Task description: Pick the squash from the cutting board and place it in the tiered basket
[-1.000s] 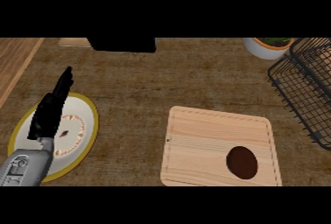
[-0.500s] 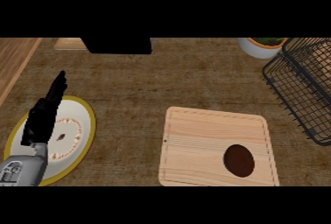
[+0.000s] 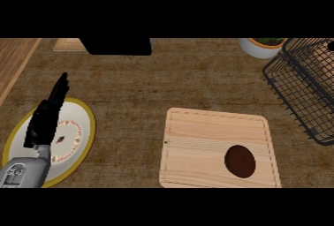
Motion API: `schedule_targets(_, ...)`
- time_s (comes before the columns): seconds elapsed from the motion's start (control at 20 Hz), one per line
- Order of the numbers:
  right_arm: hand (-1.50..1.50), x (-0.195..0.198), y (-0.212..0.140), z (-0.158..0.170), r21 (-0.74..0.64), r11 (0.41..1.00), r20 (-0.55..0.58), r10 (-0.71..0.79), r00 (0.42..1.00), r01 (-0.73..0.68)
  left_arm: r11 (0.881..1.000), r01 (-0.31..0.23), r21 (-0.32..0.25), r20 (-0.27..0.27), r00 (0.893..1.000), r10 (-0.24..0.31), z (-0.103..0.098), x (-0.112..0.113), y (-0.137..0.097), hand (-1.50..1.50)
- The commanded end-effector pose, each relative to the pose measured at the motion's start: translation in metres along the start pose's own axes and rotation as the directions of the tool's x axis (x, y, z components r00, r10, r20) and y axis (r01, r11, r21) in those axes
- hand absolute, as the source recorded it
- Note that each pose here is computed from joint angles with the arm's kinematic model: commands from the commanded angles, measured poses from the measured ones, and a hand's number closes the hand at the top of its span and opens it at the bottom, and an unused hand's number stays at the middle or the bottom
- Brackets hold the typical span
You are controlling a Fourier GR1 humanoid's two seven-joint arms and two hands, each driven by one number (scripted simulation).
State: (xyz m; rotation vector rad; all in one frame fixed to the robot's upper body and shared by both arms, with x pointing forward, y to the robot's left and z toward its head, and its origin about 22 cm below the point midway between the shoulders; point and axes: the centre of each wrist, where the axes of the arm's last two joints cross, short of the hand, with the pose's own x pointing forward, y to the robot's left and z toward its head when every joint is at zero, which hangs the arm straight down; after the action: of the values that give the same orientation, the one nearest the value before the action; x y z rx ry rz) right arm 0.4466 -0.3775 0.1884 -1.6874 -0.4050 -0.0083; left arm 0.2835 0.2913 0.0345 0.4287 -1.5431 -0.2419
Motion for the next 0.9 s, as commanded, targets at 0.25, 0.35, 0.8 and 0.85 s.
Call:
schedule_targets(0.25, -1.50, -0.021, 0.040, 0.007, 0.097, 0.970, -0.165, -0.203, 0.965, 0.221, 1.000, -0.005, 0.006, -0.010, 1.000, 0.006, 0.005, -0.008, 0.009, 0.00)
schedule_targets(0.35, -1.50, -0.029, 0.029, -0.009, 0.007, 0.950, -0.152, -0.307, 0.940, 0.311, 1.000, -0.016, 0.007, -0.009, 1.000, 0.016, 0.005, -0.004, 0.009, 0.00)
schedule_targets(0.8, -1.50, -0.014, -0.010, -0.006, -0.210, 0.873, -0.069, -0.463, 0.883, 0.441, 1.000, -0.003, 0.013, -0.017, 1.000, 0.003, 0.005, 0.001, 0.025, 0.00)
schedule_targets(0.85, -1.50, -0.009, -0.019, -0.004, -0.218, 0.870, -0.075, -0.467, 0.881, 0.443, 1.000, 0.001, 0.019, -0.013, 1.000, -0.001, 0.007, -0.011, 0.013, 0.00)
